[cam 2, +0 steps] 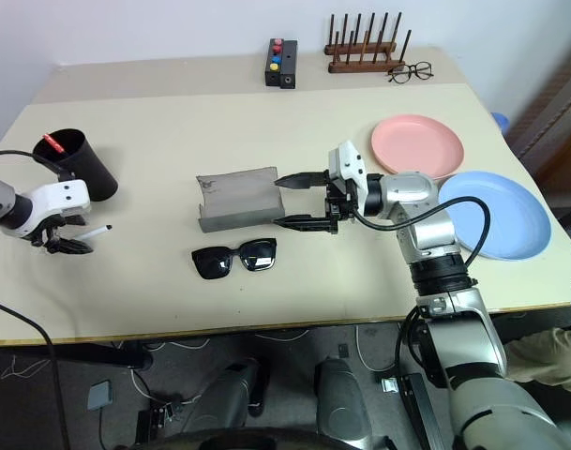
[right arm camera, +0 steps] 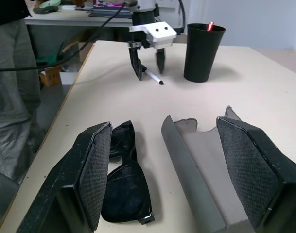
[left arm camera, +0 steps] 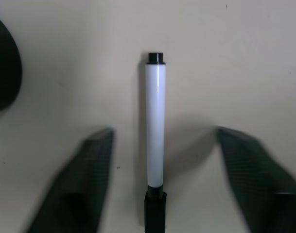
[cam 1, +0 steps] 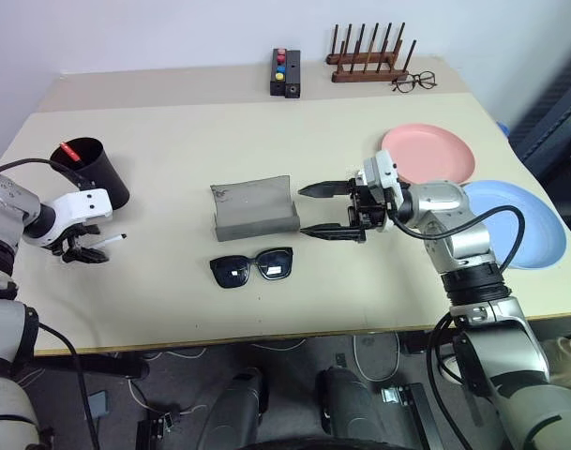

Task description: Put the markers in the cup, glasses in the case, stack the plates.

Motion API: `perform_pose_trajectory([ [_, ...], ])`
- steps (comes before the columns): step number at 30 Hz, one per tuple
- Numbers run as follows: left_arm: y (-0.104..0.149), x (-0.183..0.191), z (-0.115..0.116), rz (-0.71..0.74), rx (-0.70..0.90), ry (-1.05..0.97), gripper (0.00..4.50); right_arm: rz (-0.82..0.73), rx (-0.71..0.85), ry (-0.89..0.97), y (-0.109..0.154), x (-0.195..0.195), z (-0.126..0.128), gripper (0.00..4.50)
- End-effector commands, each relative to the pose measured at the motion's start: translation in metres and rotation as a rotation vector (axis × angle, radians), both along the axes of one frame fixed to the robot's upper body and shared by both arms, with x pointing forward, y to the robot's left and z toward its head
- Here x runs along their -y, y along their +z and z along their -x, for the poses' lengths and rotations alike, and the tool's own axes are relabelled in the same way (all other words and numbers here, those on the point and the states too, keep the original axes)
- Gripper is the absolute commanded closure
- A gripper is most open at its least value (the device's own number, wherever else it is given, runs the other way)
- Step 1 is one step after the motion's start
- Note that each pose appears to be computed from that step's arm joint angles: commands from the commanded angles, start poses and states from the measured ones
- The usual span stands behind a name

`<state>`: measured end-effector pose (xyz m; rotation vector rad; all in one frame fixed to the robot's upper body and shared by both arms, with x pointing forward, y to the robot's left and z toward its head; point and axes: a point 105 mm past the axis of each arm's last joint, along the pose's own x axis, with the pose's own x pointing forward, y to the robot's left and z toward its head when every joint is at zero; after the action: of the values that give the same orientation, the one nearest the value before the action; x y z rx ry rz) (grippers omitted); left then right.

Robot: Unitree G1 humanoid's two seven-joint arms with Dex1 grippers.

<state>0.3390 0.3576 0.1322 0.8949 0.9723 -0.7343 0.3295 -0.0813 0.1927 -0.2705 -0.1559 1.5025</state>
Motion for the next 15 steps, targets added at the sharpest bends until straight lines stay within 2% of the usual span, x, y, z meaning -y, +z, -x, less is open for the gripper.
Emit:
perform_pose_trajectory([
  [1, 0.002, -0.007, 0.001, -0.043, 0.001, 0.007, 3.11, -0.032, 0.050, -0.007, 0.015, 0.004, 0.003, 0.99],
  [3, 0.000, -0.006, 0.002, -0.044, -0.007, 0.002, 4.12, -0.033, 0.050, -0.013, 0.015, 0.004, 0.003, 0.99],
  [4, 0.000, -0.006, 0.003, -0.044, -0.009, 0.000, 4.46, -0.034, 0.049, -0.015, 0.015, 0.004, 0.003, 0.99],
  [12, 0.002, -0.002, 0.002, -0.012, 0.026, -0.022, 4.46, -0.038, 0.054, -0.022, 0.016, 0.003, 0.000, 0.99],
  [15, 0.016, 0.021, -0.008, 0.113, 0.120, -0.094, 4.46, -0.041, 0.057, -0.025, 0.017, 0.003, -0.001, 0.99],
])
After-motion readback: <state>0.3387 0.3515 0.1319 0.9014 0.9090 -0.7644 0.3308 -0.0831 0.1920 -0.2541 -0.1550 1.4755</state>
